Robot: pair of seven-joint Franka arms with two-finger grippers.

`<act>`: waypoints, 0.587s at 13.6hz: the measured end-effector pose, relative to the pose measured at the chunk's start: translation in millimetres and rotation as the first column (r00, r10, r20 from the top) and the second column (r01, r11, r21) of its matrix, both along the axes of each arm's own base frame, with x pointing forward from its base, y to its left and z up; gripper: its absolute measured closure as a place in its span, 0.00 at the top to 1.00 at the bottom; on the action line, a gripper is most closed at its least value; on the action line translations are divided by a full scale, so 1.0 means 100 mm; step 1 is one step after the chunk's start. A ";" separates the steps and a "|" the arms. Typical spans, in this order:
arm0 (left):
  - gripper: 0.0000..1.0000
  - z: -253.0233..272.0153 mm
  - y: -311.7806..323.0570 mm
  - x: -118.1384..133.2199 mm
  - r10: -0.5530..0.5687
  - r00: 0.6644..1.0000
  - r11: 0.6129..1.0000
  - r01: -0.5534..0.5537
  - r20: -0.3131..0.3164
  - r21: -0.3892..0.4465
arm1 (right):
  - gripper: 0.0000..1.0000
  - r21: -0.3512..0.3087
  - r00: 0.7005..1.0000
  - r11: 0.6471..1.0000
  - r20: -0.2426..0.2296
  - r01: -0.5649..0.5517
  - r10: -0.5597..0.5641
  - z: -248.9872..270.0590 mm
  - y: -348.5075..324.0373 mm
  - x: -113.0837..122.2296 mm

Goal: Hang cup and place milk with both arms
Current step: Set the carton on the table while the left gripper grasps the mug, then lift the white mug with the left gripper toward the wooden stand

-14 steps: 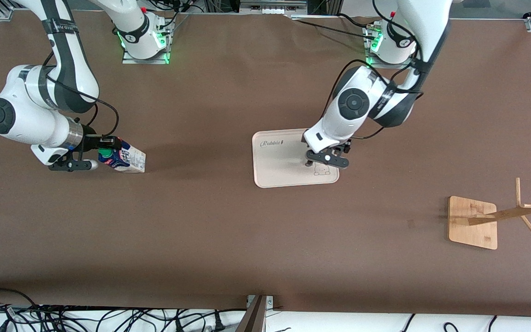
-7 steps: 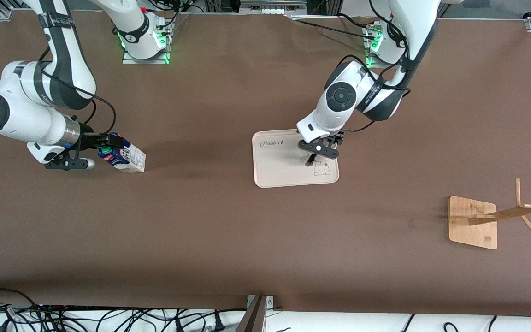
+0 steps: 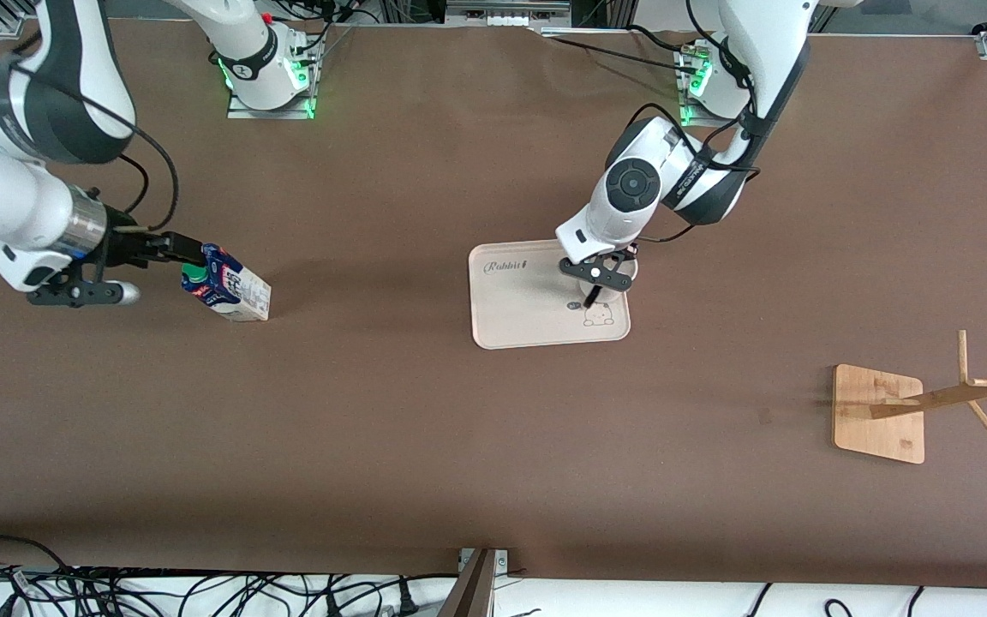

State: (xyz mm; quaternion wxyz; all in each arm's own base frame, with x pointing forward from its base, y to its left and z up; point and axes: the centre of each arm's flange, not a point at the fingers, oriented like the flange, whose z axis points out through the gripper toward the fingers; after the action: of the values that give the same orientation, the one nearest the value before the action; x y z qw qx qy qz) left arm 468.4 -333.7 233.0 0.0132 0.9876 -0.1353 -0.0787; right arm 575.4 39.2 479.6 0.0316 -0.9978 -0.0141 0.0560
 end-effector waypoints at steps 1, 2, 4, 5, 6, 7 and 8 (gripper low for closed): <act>0.09 0.02 -0.01 0.02 0.001 1.000 1.000 -0.001 0.007 -0.004 | 1.00 -0.002 1.000 1.000 0.024 -0.014 0.014 0.21 0.02 -0.07; 0.09 0.05 -0.01 0.05 0.004 1.000 1.000 -0.004 0.013 -0.008 | 1.00 0.002 0.999 1.000 0.049 -0.023 0.023 0.40 0.04 -0.12; 0.09 0.15 -0.02 0.14 0.043 0.998 0.999 -0.043 0.035 -0.018 | 1.00 0.008 0.995 1.000 0.092 -0.028 0.027 0.71 0.03 -0.16; 0.08 0.26 -0.02 0.21 0.085 0.995 0.996 -0.084 0.048 -0.022 | 1.00 0.006 0.994 1.000 0.105 -0.028 0.028 0.79 0.03 -0.13; 0.08 0.39 -0.01 0.28 0.131 0.990 0.991 -0.130 0.054 -0.018 | 1.00 0.002 0.994 1.000 0.110 -0.027 0.027 0.82 0.04 -0.09; 0.08 0.58 0.03 0.35 0.176 0.983 0.984 -0.175 0.057 -0.011 | 1.00 -0.003 0.994 1.000 0.105 -0.025 0.025 0.80 0.03 -0.04; 0.08 0.79 0.12 0.42 0.213 0.975 0.977 -0.213 0.059 -0.003 | 1.00 -0.008 0.996 1.000 0.092 -0.022 0.023 0.75 0.03 -0.01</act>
State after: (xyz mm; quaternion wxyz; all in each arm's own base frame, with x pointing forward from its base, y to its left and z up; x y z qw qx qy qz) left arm 510.9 -321.7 312.1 0.0159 0.9983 -0.0288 -0.0480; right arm 574.4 42.1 554.6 0.0270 -0.9992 -0.0265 0.0103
